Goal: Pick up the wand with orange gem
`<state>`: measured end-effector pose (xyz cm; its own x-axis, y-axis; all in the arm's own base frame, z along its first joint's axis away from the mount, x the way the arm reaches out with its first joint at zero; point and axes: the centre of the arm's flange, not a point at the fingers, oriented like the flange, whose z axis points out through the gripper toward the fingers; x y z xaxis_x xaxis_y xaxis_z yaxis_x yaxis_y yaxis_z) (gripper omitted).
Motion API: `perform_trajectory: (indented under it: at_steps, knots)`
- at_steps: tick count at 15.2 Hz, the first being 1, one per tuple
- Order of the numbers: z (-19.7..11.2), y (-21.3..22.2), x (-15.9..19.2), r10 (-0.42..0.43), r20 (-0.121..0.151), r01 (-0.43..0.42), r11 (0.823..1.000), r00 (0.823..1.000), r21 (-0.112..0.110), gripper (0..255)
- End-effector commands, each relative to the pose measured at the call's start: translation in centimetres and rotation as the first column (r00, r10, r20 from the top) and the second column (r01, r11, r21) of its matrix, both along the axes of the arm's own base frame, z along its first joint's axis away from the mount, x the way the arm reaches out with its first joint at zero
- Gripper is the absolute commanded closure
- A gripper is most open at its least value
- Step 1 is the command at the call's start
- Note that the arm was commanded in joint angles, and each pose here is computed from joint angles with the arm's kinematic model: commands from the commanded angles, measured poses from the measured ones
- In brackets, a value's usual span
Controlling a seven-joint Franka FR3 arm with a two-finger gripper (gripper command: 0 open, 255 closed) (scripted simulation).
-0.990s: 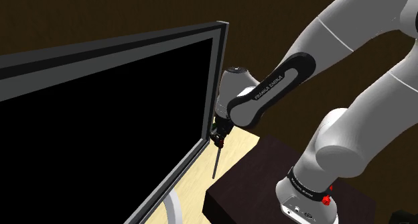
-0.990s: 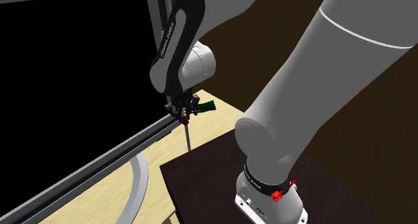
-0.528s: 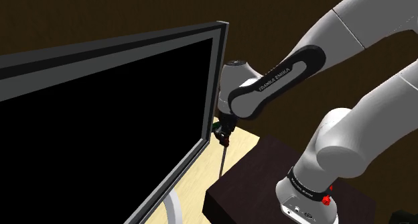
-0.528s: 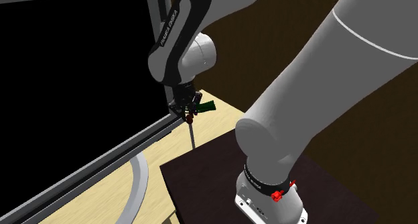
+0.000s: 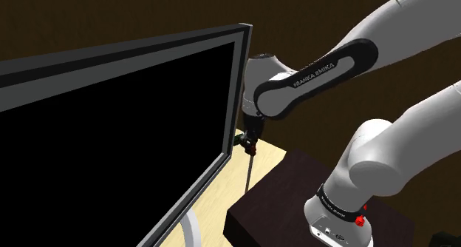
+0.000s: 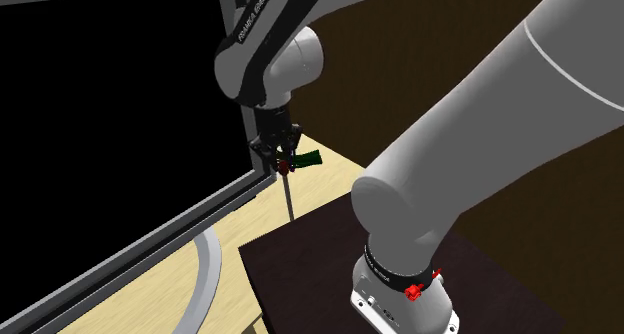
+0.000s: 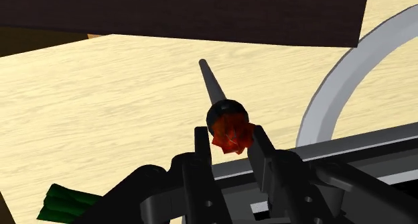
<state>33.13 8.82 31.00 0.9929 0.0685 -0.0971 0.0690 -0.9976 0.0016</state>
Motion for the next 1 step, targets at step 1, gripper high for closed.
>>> perform_trajectory:
  at_steps: [1]
  knots:
    - [1.49,0.3,0.69,0.008,0.066,-0.009,1.0,0.998,0.011,255]
